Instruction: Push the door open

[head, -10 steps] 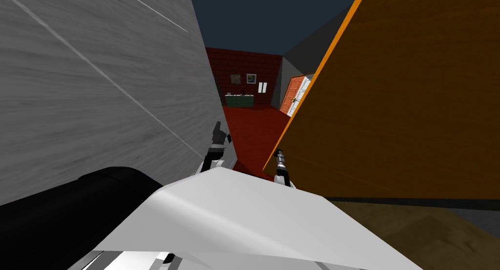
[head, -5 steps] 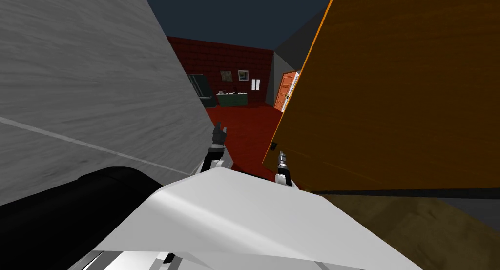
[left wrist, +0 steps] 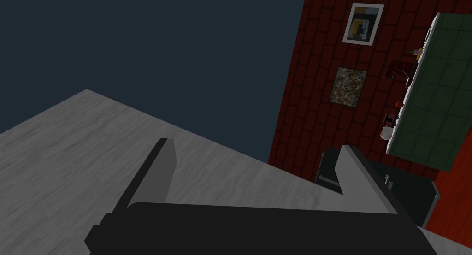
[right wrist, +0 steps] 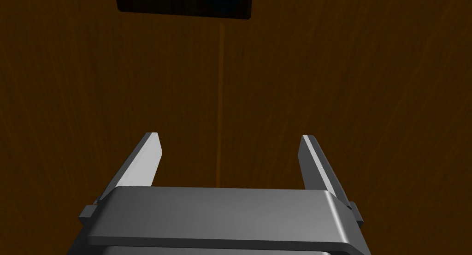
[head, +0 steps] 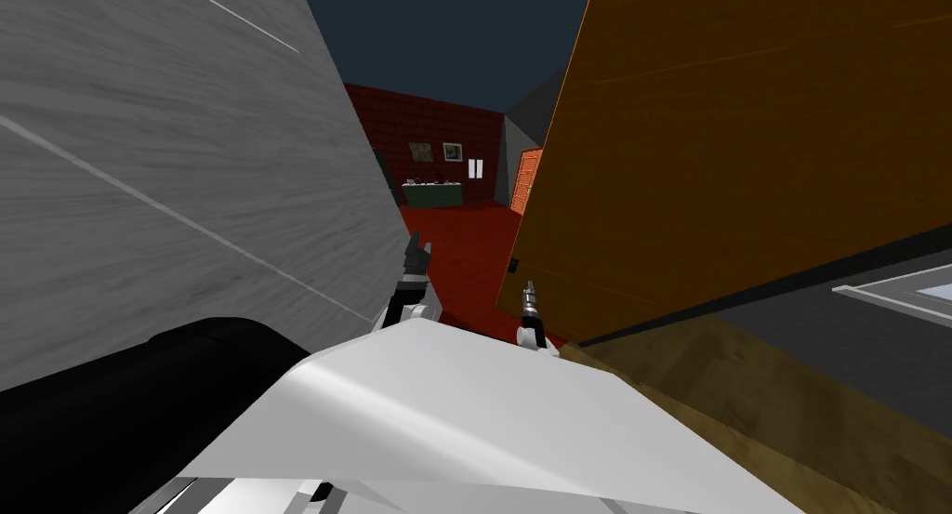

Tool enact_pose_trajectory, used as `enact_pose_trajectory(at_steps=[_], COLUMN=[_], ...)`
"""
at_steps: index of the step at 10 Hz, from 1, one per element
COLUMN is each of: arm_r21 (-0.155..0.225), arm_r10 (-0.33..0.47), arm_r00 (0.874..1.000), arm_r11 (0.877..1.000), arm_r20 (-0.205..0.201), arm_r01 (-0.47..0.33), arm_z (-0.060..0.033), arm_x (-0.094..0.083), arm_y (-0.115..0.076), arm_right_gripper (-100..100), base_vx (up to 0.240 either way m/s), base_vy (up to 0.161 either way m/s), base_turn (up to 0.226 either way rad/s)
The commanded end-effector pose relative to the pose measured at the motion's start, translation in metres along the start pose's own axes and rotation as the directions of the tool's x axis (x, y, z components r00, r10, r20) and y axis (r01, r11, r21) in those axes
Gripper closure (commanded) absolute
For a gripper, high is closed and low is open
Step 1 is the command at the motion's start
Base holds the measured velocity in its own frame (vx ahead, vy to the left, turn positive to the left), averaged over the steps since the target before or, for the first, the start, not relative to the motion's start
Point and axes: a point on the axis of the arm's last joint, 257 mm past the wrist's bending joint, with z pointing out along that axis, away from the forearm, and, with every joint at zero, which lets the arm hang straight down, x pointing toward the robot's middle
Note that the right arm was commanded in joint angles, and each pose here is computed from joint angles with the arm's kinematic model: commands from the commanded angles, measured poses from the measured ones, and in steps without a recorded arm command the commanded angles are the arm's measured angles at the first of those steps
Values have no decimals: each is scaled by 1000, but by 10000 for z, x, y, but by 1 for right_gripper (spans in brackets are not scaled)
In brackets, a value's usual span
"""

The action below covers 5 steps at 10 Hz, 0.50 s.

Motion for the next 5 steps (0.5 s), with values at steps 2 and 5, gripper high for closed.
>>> enact_pose_trajectory(at_steps=[2,5], arm_r21=[5,9], arm_r10=[17,37], arm_r00=[1000,998], arm_r11=[1000,999], arm_r20=[-24,-43], arm_r01=[-17,-37], arm_z=[19,20], arm_x=[255,498], arm_y=[13,27], arm_right_gripper=[-100,-100], base_vx=[-70,-54], base_vy=[42,49], base_turn=[-220,-78])
